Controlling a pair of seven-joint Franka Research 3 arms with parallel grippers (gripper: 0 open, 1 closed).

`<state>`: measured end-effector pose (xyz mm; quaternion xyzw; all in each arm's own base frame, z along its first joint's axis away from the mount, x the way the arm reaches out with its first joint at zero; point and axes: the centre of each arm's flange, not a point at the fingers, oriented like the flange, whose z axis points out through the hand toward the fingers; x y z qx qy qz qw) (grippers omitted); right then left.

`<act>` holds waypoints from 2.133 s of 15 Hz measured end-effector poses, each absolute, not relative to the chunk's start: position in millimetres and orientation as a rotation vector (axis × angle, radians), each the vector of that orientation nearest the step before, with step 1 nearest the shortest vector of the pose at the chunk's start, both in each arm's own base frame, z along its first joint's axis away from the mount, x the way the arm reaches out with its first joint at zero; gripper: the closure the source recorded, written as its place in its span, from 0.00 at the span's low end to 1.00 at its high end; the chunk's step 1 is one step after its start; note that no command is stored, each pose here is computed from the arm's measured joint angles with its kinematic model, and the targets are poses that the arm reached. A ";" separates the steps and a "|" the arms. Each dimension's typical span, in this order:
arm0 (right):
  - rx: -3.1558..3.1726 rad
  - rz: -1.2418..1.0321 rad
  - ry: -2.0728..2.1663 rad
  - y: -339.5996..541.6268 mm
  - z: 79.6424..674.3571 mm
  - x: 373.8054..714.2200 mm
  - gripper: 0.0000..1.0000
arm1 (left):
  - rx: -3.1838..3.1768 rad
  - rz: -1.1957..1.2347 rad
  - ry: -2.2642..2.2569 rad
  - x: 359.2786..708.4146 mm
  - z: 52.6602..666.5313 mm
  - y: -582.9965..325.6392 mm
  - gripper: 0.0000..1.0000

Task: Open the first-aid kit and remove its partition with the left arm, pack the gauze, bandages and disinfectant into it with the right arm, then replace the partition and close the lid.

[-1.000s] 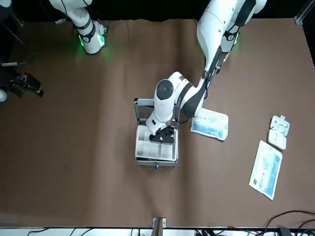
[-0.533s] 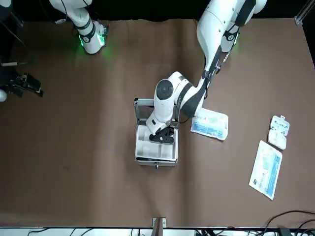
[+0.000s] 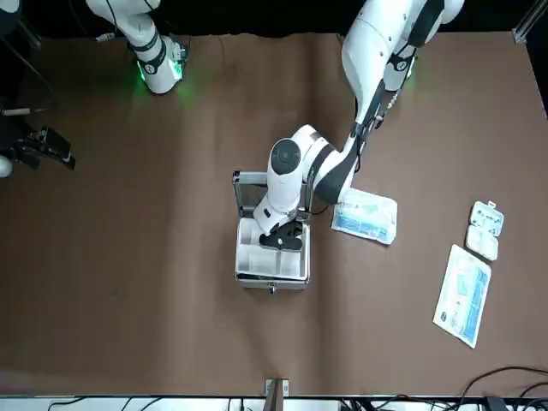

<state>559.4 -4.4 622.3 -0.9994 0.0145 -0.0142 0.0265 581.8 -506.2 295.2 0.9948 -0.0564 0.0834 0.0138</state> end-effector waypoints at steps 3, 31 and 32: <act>-3.088 -0.044 0.044 -4.2 622.3 559.4 0.00 | 3.099 0.258 -0.176 581.9 294.9 -506.3 0.97; -3.088 -0.039 0.027 2.0 622.2 559.2 0.00 | 3.116 0.240 -0.178 582.2 306.3 -506.0 0.97; -3.088 -0.039 0.027 1.8 622.2 559.2 0.00 | 3.127 0.237 -0.173 583.9 309.8 -502.4 0.97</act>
